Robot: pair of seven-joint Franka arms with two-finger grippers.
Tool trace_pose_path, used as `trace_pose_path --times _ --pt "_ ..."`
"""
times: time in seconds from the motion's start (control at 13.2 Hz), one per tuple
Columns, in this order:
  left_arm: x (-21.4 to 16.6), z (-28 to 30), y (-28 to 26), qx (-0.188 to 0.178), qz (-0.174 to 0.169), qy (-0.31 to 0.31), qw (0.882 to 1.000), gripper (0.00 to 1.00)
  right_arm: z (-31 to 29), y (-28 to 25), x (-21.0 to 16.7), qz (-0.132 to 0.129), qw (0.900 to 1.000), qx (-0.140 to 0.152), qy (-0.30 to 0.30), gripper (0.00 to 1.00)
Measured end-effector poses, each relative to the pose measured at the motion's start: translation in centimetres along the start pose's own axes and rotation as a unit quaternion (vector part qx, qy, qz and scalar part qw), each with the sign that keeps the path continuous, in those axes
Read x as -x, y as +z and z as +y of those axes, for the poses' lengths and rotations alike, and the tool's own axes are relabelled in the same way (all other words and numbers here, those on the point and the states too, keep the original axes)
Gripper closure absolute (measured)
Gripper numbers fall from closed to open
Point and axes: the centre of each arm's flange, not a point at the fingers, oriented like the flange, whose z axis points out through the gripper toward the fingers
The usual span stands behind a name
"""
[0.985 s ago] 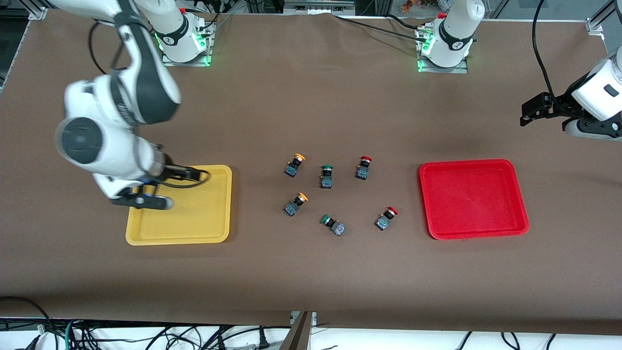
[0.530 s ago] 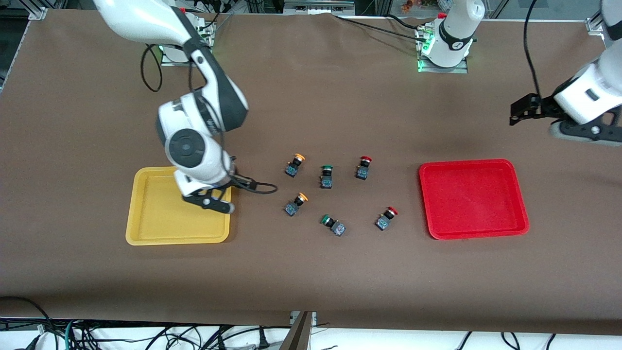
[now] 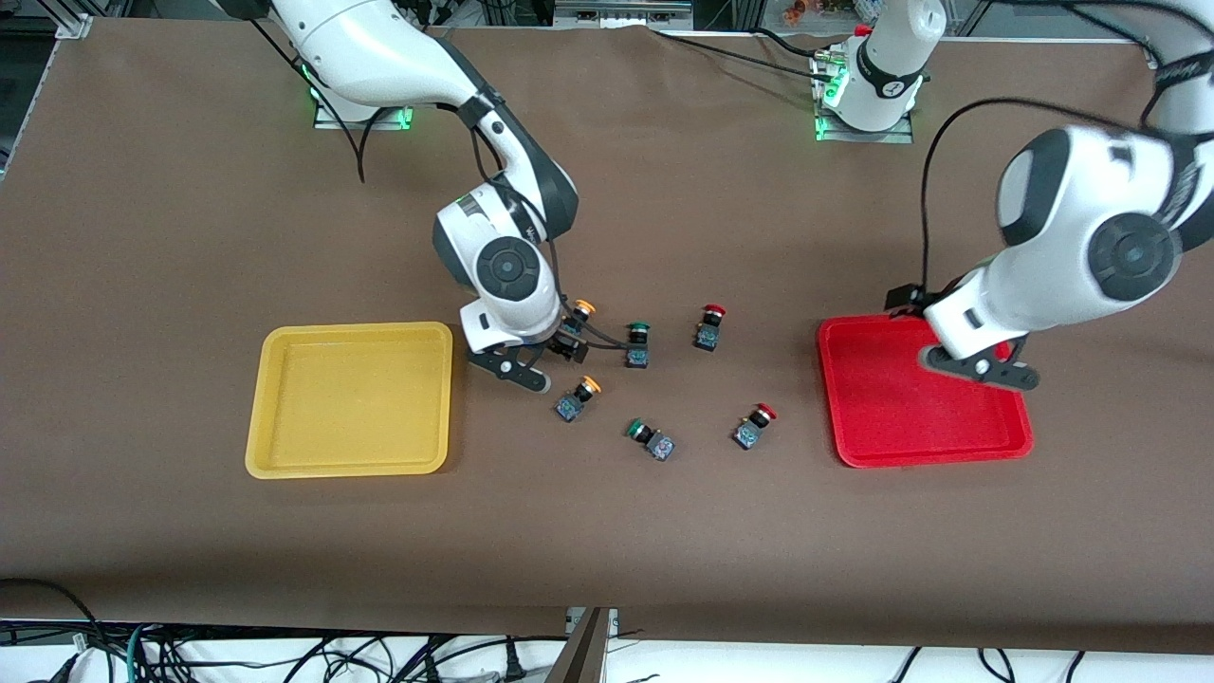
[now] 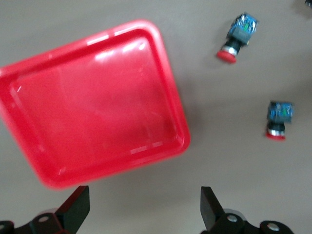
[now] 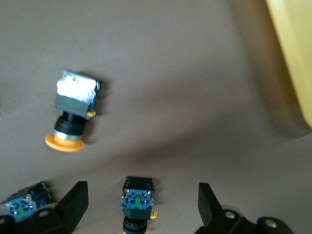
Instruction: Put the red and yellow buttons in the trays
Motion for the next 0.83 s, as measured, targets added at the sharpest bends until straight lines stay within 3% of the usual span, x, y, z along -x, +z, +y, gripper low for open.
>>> trace_pose_path --times 0.38,0.68,0.83 --pt "-4.3 7.6 4.7 -0.011 0.059 0.079 0.995 0.0 -0.1 4.3 2.8 0.009 1.0 -0.014 0.009 0.0" --pt "-8.0 9.2 10.4 -0.018 0.126 0.151 0.98 0.0 -0.3 4.8 3.6 0.009 1.0 -0.014 0.008 0.0" --pt "-9.6 10.0 13.5 -0.02 0.166 0.161 0.973 0.0 -0.3 5.4 3.8 0.011 1.0 -0.016 0.007 0.06"
